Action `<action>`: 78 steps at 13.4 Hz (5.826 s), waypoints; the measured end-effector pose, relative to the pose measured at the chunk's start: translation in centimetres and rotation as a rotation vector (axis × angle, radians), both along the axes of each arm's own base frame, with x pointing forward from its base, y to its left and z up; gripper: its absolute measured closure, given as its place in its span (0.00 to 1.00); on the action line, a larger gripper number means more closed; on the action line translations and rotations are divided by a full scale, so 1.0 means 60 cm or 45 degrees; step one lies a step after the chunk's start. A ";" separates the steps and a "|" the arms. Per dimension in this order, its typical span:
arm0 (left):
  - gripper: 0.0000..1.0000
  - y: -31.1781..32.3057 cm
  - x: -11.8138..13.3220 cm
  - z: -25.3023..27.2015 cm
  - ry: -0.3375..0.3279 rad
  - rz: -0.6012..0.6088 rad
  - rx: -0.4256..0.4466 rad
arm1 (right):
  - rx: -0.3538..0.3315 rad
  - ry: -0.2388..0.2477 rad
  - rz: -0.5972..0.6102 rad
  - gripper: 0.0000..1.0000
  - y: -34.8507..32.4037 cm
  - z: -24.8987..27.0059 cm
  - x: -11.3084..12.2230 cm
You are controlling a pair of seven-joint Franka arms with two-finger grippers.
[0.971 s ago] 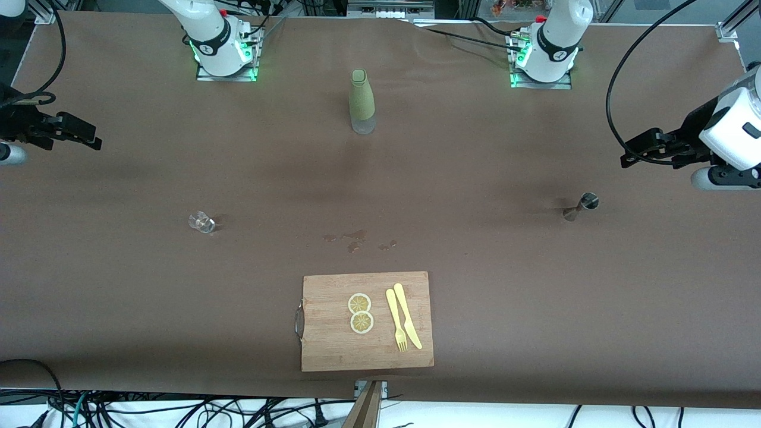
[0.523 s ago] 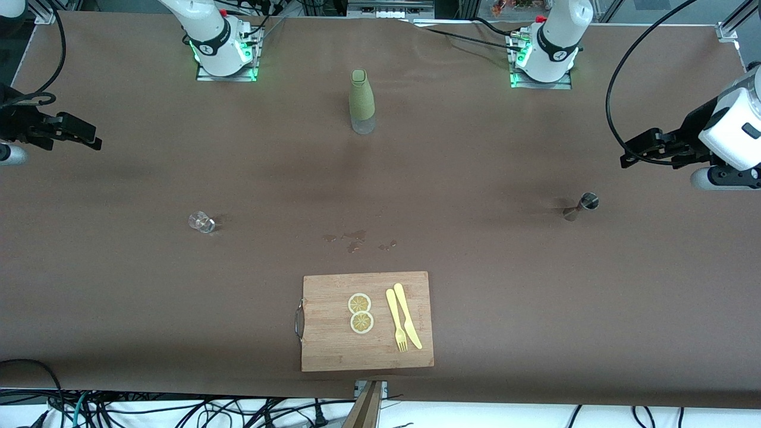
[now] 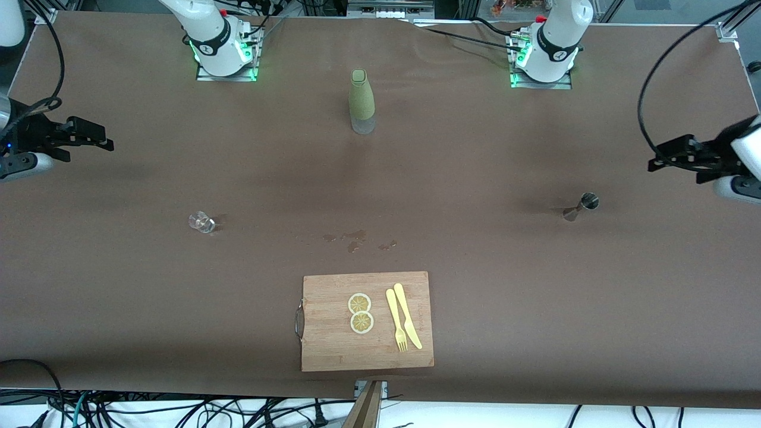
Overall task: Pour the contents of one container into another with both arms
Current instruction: 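Move the right gripper to the glass cup while the left gripper approaches the steel jigger, then grasp the glass cup with the right gripper while the left gripper grasps the jigger, then lift the glass cup and jigger, bringing both grippers together mid-table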
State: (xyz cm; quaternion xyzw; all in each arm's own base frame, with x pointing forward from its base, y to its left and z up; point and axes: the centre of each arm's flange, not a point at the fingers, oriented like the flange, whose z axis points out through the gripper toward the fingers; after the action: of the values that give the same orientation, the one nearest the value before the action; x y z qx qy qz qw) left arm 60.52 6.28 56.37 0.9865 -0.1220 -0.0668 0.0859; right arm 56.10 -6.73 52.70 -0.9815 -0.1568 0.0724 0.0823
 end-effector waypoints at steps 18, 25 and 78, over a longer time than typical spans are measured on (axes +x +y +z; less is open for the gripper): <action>0.00 0.346 -0.085 -0.668 -0.809 -1.048 -1.396 | 1.075 -0.767 1.291 0.00 -0.205 -0.502 0.094; 0.00 0.292 -0.144 -0.825 -1.196 -1.087 -1.564 | 1.292 -1.059 1.228 0.00 -0.163 -0.723 0.072; 0.79 -0.546 0.012 -0.776 -1.157 -1.135 -1.696 | 1.159 -0.907 1.118 0.88 0.779 -0.497 0.129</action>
State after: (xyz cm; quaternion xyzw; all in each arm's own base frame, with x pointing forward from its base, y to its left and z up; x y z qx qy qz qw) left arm 61.23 -26.45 9.80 0.5264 -0.5260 0.3844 0.5463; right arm 63.83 40.04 22.90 -0.6607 -0.5682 -0.2977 0.3898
